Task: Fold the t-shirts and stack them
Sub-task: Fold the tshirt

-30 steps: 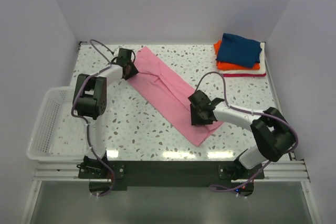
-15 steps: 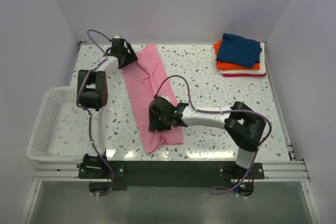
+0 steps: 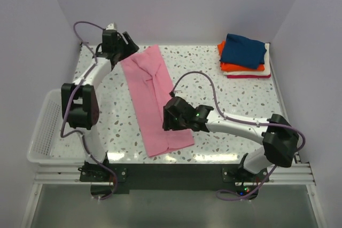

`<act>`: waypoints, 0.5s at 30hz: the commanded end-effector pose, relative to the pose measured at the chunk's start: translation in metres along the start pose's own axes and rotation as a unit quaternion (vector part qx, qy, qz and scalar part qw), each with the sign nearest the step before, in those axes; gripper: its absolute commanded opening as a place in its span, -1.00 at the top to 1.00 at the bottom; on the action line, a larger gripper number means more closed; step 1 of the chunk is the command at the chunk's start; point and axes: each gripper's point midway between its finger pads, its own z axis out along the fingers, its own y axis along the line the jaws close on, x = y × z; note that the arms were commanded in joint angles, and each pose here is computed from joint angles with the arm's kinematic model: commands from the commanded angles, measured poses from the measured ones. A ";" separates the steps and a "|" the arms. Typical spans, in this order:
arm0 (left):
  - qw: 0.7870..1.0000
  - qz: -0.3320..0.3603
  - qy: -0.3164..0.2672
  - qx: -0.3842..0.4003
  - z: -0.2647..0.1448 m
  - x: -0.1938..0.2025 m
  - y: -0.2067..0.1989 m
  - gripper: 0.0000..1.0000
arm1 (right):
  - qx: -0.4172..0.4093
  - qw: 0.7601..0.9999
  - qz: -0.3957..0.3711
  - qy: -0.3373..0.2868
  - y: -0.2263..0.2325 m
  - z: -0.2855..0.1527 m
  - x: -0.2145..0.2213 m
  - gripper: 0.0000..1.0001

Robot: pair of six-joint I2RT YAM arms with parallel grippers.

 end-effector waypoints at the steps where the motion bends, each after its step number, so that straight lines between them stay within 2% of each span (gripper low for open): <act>1: 1.000 -0.021 0.009 -0.007 -0.045 0.025 -0.013 -0.39 | 0.057 0.998 -0.017 -0.026 -0.037 -0.008 0.000 -0.09; 2: 0.999 -0.028 0.028 -0.025 -0.063 0.052 -0.005 -0.28 | 0.064 0.997 -0.022 -0.024 -0.042 -0.010 0.001 -0.08; 4: 0.998 -0.049 0.035 -0.033 -0.081 0.077 0.002 -0.15 | 0.067 0.997 -0.027 -0.028 -0.047 -0.015 0.000 -0.06; 5: 0.997 -0.051 0.046 -0.034 -0.099 0.104 0.009 0.01 | 0.074 0.996 -0.033 -0.026 -0.054 -0.015 0.004 -0.04; 9: 0.995 -0.026 0.078 -0.048 -0.141 0.170 0.019 0.22 | 0.060 0.997 -0.043 -0.006 -0.060 -0.016 0.018 0.03; 10: 0.992 -0.019 0.102 -0.069 -0.152 0.194 0.032 0.28 | 0.061 0.997 -0.045 0.004 -0.065 -0.014 0.026 0.04; 11: 0.993 -0.010 0.104 -0.055 -0.165 0.203 0.021 0.37 | 0.061 0.997 -0.049 0.010 -0.067 -0.013 0.030 0.10; 15: 0.989 0.006 0.137 -0.045 -0.197 0.243 0.025 0.59 | 0.071 0.995 -0.058 0.031 -0.080 -0.007 0.046 0.14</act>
